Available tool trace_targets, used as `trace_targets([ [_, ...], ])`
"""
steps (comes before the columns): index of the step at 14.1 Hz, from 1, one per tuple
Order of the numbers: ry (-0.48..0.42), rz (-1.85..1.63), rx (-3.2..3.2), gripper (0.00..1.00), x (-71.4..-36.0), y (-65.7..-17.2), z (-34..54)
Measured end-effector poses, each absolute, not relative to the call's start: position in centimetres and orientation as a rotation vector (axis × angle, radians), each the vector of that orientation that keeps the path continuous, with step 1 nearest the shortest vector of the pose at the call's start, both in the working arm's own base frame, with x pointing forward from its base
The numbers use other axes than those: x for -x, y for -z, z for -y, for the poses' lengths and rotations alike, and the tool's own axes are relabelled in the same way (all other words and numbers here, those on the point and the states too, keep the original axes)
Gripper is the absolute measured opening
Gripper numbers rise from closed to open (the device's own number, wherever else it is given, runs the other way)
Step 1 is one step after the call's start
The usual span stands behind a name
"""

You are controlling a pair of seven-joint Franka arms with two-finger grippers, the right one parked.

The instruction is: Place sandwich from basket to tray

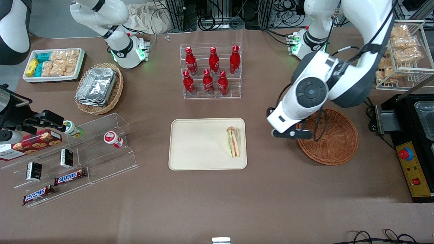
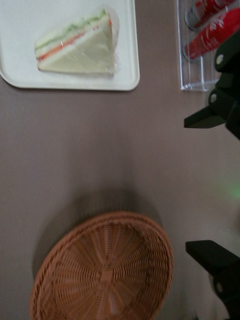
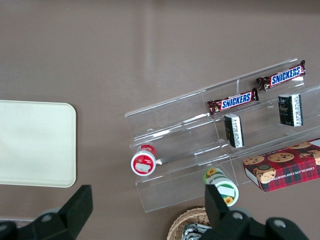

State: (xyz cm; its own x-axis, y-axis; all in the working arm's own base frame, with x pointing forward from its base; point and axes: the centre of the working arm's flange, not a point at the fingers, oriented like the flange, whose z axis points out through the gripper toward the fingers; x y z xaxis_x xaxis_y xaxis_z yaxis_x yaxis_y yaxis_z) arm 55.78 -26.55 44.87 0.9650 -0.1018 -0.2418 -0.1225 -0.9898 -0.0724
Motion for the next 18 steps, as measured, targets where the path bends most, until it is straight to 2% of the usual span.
trace_targets([
  [6,-0.352,-0.221,2.992,1.00,-56.4,-49.9,17.3],
  [13,-0.269,-0.101,2.998,1.00,-58.8,-49.8,7.2],
  [16,-0.204,-0.096,3.003,1.00,-58.9,-50.2,5.3],
  [18,-0.192,-0.088,3.002,1.00,-58.8,-50.5,5.0],
])
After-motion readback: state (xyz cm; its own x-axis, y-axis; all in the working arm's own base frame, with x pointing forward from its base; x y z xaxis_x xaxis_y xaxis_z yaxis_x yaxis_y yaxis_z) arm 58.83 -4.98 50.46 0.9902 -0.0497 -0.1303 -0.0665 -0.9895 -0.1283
